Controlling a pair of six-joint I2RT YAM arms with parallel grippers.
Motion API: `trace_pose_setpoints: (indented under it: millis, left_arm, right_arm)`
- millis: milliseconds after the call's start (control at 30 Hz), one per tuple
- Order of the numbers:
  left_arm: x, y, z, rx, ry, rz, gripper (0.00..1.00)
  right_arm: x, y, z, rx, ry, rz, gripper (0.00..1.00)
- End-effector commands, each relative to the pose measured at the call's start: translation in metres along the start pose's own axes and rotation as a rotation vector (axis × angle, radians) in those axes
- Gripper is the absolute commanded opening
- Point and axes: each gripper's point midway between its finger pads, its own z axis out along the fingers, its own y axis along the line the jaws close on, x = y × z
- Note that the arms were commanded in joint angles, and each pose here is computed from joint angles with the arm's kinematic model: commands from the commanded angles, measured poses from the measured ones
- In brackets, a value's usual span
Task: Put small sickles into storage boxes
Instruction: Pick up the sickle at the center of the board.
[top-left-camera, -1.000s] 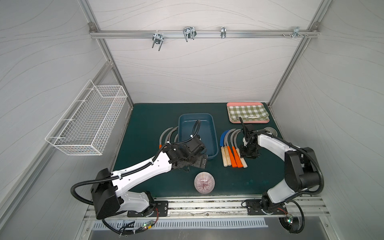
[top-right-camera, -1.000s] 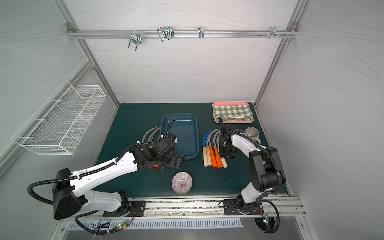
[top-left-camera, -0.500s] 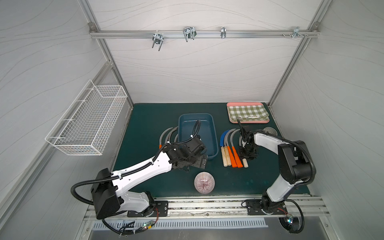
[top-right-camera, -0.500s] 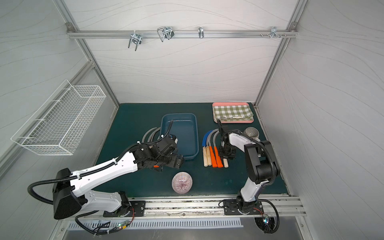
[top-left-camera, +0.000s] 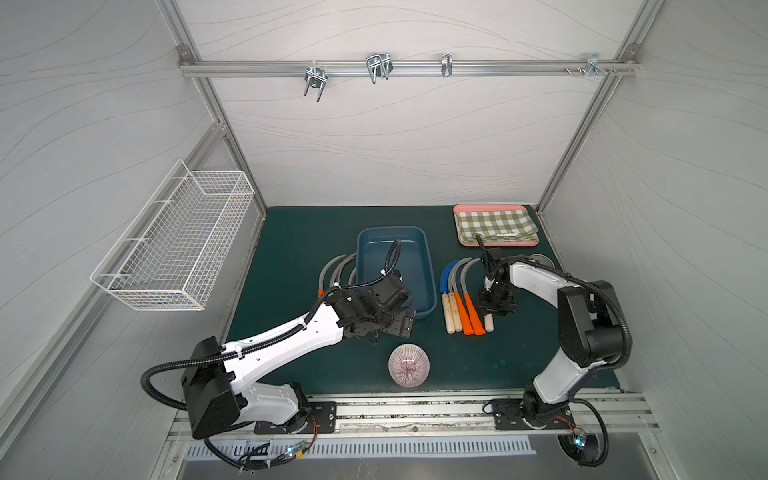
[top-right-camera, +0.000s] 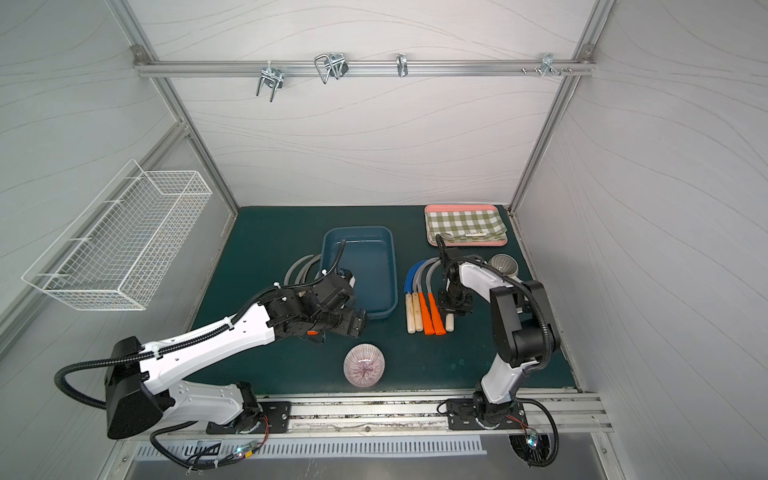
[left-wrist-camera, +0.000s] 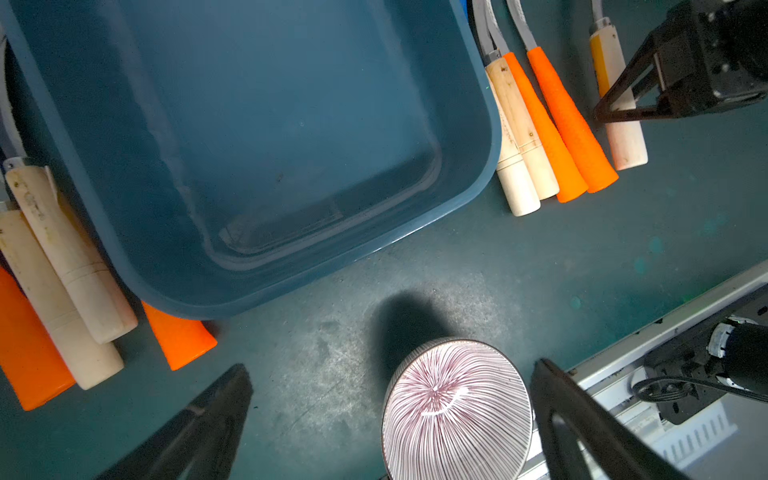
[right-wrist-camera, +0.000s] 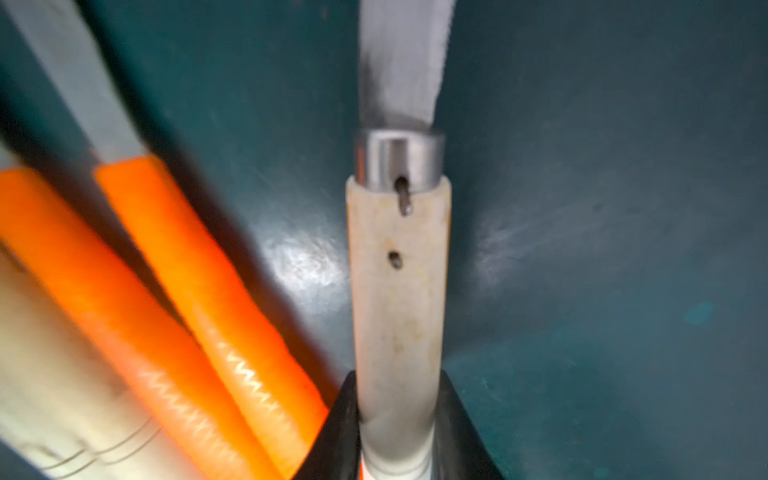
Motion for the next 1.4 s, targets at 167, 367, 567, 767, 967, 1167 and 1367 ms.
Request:
trace_pose_setpoints:
  millis: [167, 367, 567, 767, 967, 1167, 1367]
  left_arm:
    - [-0.029, -0.006, -0.014, 0.012, -0.065, -0.015, 0.99]
    - [-0.043, -0.003, -0.021, 0.036, -0.074, -0.035, 0.99]
    - [-0.059, 0.002, -0.034, 0.032, -0.074, -0.051, 0.99]
    - [-0.071, 0.010, -0.044, 0.017, -0.072, -0.069, 0.99]
    - [-0.078, 0.018, -0.052, 0.020, -0.071, -0.084, 0.99]
    - [-0.086, 0.030, -0.060, 0.030, -0.086, -0.121, 0.99]
    - [-0.090, 0.042, -0.066, 0.049, -0.097, -0.143, 0.99]
  right_arm:
    - [-0.004, -0.005, -0.031, 0.035, 0.000, 0.000, 0.00]
    - [-0.010, 0.003, -0.057, 0.017, -0.036, -0.018, 0.00]
    - [-0.012, 0.024, -0.085, -0.016, -0.069, -0.053, 0.00]
    - [-0.010, 0.055, -0.107, -0.075, -0.085, -0.089, 0.00]
    - [-0.013, 0.088, -0.127, -0.124, -0.111, -0.129, 0.00]
    - [-0.015, 0.117, -0.140, -0.191, -0.114, -0.153, 0.00]
    - [-0.022, 0.145, -0.148, -0.258, -0.122, -0.177, 0.00]
